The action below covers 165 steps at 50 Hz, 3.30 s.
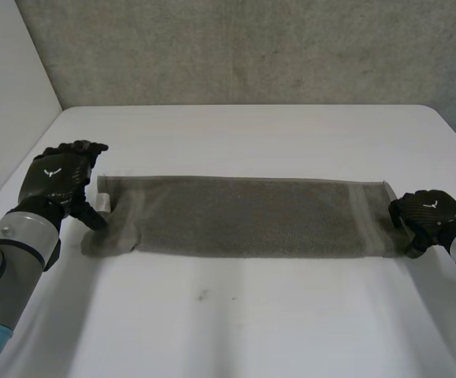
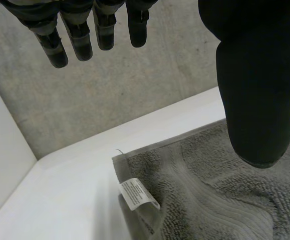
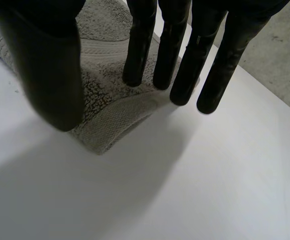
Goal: Fold the towel.
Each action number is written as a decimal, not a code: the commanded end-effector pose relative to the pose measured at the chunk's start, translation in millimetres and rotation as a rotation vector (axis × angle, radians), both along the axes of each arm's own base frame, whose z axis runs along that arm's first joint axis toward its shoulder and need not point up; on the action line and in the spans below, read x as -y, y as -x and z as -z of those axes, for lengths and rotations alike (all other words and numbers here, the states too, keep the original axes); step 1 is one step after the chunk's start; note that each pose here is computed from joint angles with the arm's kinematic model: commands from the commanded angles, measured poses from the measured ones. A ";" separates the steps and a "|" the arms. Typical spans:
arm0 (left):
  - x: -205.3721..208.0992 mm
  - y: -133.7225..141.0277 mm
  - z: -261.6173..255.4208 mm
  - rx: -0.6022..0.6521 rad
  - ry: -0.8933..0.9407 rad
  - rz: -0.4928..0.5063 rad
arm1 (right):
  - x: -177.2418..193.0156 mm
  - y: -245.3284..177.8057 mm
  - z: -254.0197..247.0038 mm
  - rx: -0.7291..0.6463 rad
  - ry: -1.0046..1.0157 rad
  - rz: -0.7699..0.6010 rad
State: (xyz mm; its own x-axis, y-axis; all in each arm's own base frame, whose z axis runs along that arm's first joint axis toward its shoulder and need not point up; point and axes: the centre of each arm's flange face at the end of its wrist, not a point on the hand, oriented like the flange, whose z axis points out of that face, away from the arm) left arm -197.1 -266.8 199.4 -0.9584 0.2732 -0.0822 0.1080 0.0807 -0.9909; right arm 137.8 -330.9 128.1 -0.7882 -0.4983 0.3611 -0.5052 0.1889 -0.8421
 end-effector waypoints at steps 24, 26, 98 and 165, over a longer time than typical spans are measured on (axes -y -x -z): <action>-1.1 2.9 -7.2 0.027 -0.002 -0.002 | 42.8 93.5 -19.3 -0.383 0.072 0.273; -1.8 3.1 -22.2 0.045 -0.013 0.000 | 53.5 101.9 -35.9 -0.442 0.116 0.290; -10.7 115.0 -12.8 0.058 -0.208 0.265 | -91.6 -98.2 -20.2 0.011 -0.028 -0.173; -15.5 140.1 14.0 -0.112 -0.250 0.333 | -107.1 -152.5 -61.7 0.374 -0.007 -0.288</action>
